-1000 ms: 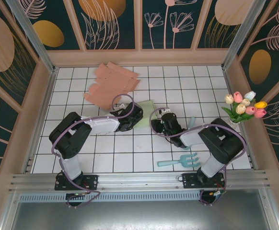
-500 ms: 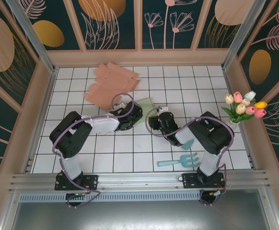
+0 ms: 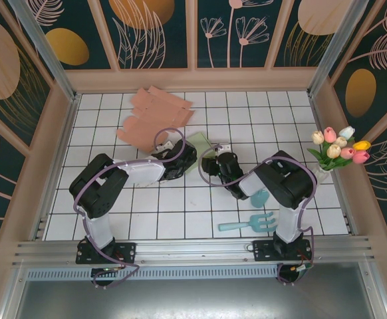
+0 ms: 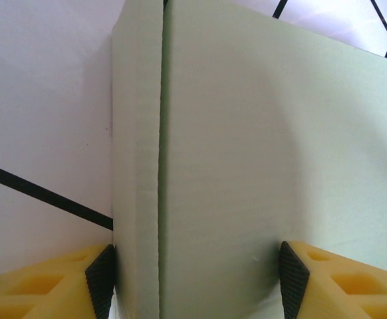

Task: Fold the paper box

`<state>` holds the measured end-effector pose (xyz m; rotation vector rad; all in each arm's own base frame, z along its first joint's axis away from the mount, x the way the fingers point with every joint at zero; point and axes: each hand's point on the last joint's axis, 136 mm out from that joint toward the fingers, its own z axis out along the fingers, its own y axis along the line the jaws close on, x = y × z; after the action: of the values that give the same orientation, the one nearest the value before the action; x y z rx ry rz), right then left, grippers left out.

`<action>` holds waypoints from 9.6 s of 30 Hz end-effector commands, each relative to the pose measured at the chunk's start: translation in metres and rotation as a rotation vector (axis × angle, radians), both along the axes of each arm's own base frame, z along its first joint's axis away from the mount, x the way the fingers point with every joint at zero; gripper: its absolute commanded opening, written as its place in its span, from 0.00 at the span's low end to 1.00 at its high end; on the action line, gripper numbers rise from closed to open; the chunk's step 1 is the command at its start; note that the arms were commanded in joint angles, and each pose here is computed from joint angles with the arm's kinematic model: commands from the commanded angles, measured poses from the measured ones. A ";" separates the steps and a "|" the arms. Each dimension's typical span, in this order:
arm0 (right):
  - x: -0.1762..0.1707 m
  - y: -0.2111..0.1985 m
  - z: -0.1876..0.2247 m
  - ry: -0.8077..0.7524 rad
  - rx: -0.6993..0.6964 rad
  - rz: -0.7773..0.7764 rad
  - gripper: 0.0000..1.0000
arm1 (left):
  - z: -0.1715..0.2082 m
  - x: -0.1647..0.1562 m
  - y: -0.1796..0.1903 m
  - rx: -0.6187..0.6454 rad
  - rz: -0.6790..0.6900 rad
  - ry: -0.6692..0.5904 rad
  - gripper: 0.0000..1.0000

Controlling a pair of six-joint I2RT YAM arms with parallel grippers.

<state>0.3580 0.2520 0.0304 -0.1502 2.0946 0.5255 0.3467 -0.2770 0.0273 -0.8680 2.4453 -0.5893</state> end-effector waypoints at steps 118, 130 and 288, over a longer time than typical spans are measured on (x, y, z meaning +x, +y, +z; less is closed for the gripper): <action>-0.049 0.069 0.001 0.439 0.442 0.136 0.00 | 0.010 0.045 0.026 -0.102 -0.526 -0.249 0.65; -0.045 0.108 0.044 0.413 0.757 0.065 0.00 | 0.001 0.038 0.000 -0.133 -0.424 -0.232 0.65; 0.023 -0.045 0.096 0.059 -0.006 -0.121 0.60 | 0.105 0.068 0.038 0.134 -0.407 -0.547 0.68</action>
<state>0.3479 0.1851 0.1024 0.0421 2.2289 0.4197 0.3929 -0.2400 0.1314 -0.1299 2.1271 -0.5821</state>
